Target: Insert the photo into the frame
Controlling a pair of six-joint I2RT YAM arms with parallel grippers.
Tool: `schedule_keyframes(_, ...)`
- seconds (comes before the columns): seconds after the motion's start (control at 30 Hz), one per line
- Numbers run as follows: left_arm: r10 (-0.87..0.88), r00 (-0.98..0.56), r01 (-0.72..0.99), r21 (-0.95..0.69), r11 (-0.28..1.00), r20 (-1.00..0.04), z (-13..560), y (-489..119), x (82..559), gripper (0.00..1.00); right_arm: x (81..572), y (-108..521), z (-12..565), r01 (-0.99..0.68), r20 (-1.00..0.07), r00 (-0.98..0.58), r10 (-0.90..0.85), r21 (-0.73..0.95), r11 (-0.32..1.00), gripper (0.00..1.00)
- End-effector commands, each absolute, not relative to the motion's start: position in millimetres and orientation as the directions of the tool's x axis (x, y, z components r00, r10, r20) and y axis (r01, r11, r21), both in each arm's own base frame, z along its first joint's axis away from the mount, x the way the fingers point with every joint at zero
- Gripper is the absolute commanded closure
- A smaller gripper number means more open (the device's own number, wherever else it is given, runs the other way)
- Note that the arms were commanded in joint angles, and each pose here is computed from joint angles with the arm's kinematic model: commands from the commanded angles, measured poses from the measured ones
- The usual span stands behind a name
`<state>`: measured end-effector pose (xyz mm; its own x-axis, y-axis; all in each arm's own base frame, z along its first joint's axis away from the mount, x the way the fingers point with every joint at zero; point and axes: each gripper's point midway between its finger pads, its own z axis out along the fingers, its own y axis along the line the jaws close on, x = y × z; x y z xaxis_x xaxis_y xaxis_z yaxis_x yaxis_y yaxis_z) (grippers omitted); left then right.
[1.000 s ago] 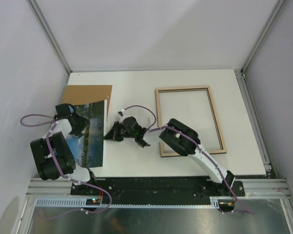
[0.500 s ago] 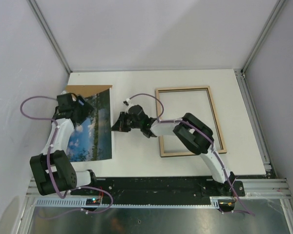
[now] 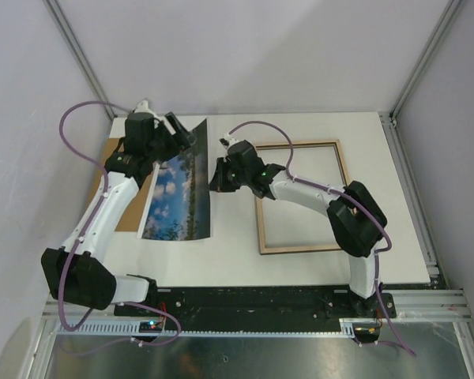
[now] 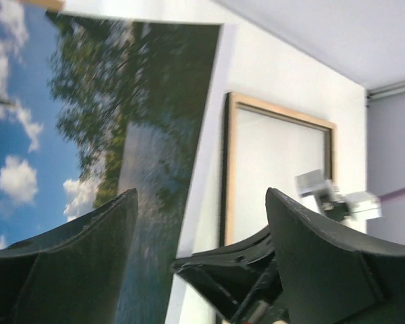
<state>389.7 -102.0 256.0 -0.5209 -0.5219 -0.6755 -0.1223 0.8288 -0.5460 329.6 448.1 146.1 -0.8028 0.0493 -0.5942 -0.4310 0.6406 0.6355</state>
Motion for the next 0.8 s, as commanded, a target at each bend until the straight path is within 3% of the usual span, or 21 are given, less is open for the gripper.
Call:
schedule_keyframes(0.0,-0.533,-0.474,-0.080,-0.568,0.819,-0.701,296,-122,397,0.20,327,419,190,-0.488,-0.674,-0.739,-0.023,0.511,0.708,1.00)
schedule_keyframes(0.47,-0.531,-0.514,-0.017,-0.611,0.791,-0.673,309,-154,414,0.21,334,296,311,-0.457,-0.758,-0.652,-0.001,0.392,0.799,1.00)
schedule_keyframes(0.6,-0.525,-0.536,0.013,-0.628,0.778,-0.661,311,-165,417,0.20,329,258,329,-0.424,-0.772,-0.636,0.003,0.352,0.835,1.00)
schedule_keyframes(0.77,-0.505,-0.551,0.093,-0.650,0.755,-0.665,330,-190,415,0.18,322,254,332,-0.428,-0.775,-0.629,-0.062,0.279,0.860,1.00)
